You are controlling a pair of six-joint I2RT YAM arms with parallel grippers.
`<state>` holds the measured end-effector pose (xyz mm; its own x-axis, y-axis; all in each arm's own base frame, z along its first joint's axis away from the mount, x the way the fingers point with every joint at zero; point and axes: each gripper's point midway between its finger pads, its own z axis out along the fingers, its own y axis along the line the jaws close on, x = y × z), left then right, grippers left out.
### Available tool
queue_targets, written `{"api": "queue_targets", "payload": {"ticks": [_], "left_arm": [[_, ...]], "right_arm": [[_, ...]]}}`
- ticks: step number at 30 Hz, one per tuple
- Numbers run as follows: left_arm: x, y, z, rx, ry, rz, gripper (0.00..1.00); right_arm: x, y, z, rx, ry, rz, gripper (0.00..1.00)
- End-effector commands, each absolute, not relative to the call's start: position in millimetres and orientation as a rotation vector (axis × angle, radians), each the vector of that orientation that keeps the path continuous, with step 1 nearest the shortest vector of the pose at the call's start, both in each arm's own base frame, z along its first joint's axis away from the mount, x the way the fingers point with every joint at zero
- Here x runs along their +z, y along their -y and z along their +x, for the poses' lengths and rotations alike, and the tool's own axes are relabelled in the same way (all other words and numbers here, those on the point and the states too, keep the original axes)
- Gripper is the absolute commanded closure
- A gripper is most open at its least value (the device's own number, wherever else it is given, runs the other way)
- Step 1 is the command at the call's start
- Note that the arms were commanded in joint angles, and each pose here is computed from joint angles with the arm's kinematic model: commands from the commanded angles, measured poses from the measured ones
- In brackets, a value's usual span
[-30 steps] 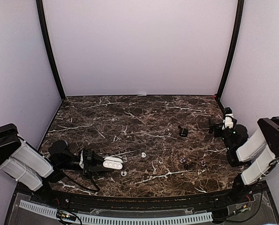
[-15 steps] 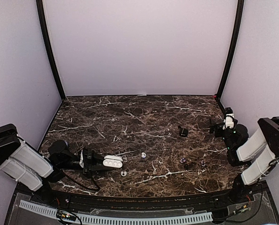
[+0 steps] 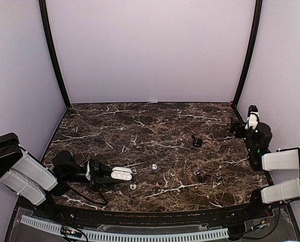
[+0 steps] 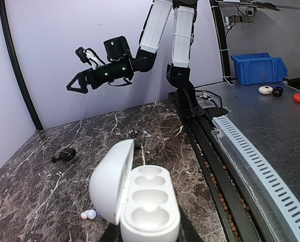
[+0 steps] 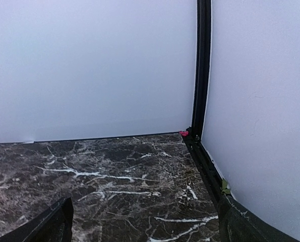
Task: Insert the wireless bluetooth earbuds into the charging case
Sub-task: Pick up the left earbud from the center of the board.
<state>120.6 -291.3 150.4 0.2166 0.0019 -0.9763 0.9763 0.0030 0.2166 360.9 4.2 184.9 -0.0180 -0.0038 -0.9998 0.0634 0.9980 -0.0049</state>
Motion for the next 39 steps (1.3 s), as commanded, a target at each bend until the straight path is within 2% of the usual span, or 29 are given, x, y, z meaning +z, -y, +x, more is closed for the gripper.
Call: {"api": "queue_targets", "payload": {"ticks": [1,6,10,21,33,39], "left_arm": [[157,293,125,-1.032,-1.028,1.298,1.0],[157,293,125,-1.032,-1.034,1.3,1.0],[157,292,128,-1.005,-1.044,1.287,1.0],[157,292,127,-1.014,-1.049,1.294,1.0],[157,290,135,-0.975,-1.081,1.268,1.0],[157,288,136,-0.962,-1.088,1.261,1.0]], "right_arm": [[170,-12,358,0.101,-1.83,0.175,0.01],[153,-51,333,0.463,-1.978,0.239,0.01],[130,-88,317,0.677,-2.112,0.181,0.11],[99,-176,283,0.789,-2.304,-0.054,0.3],[73,-305,263,0.773,-2.432,-0.478,0.43],[51,-347,257,0.705,-2.483,-0.596,0.47]]}}
